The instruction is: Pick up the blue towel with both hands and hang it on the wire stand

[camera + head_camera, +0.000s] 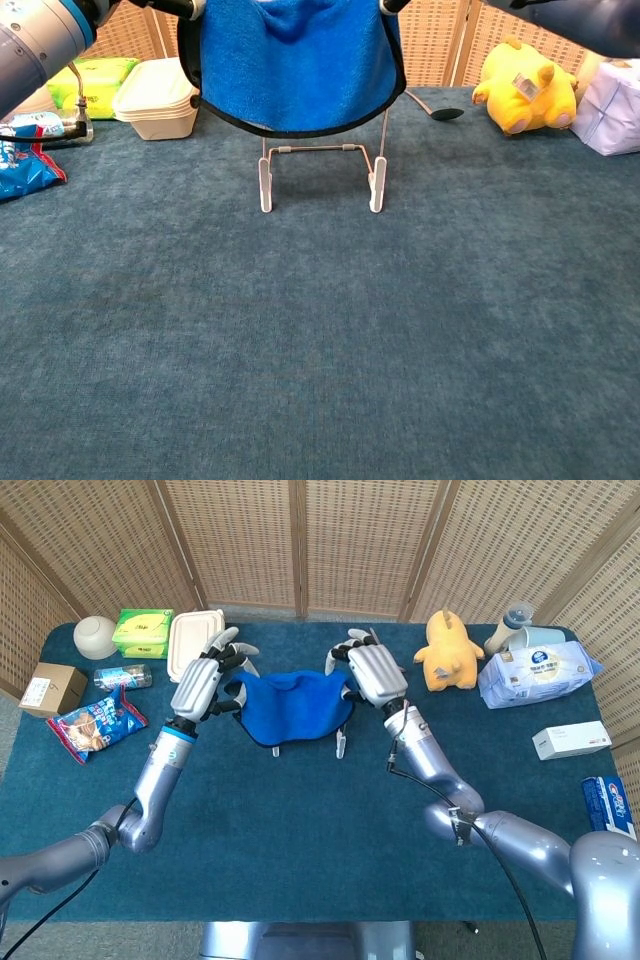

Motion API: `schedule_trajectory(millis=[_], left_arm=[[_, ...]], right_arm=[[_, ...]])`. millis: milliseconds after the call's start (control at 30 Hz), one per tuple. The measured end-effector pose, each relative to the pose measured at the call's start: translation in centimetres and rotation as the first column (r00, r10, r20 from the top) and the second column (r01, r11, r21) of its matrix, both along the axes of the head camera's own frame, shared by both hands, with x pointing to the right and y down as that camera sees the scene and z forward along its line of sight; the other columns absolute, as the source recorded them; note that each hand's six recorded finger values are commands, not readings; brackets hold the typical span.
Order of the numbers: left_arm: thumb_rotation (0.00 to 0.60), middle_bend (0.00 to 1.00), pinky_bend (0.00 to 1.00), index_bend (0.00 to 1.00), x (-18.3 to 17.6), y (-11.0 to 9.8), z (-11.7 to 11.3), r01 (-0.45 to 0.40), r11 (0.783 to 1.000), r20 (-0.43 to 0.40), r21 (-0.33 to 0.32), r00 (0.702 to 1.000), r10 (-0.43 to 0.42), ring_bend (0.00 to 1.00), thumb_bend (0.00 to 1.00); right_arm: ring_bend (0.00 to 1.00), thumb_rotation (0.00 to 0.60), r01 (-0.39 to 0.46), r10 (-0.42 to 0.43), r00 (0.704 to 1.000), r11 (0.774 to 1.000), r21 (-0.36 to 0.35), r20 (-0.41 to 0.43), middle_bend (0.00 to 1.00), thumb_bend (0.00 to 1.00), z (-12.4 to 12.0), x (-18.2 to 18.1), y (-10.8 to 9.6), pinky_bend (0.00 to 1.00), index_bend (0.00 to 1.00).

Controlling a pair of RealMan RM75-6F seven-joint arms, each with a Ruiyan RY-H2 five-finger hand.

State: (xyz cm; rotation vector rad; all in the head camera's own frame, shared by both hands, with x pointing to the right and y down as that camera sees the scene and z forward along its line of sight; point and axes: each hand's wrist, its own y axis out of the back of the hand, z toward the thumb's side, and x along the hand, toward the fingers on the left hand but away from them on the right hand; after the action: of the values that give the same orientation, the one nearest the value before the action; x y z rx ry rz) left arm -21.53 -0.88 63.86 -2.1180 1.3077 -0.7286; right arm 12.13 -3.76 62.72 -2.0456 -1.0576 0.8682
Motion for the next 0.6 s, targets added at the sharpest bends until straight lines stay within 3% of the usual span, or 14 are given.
schedule_trajectory(millis=[600], left_arm=[[0.6,0.31,0.0,0.72,-1.2,0.2,0.5,0.023,1.0,0.003,-0.006,1.0,-0.023,0.1,0.61]], right_arm=[[0.34,0.6,0.021,-0.021,1.0,1.0,0.002,-0.011,0.48,0.48,0.5,-0.7,0.4,0.17,0.94]])
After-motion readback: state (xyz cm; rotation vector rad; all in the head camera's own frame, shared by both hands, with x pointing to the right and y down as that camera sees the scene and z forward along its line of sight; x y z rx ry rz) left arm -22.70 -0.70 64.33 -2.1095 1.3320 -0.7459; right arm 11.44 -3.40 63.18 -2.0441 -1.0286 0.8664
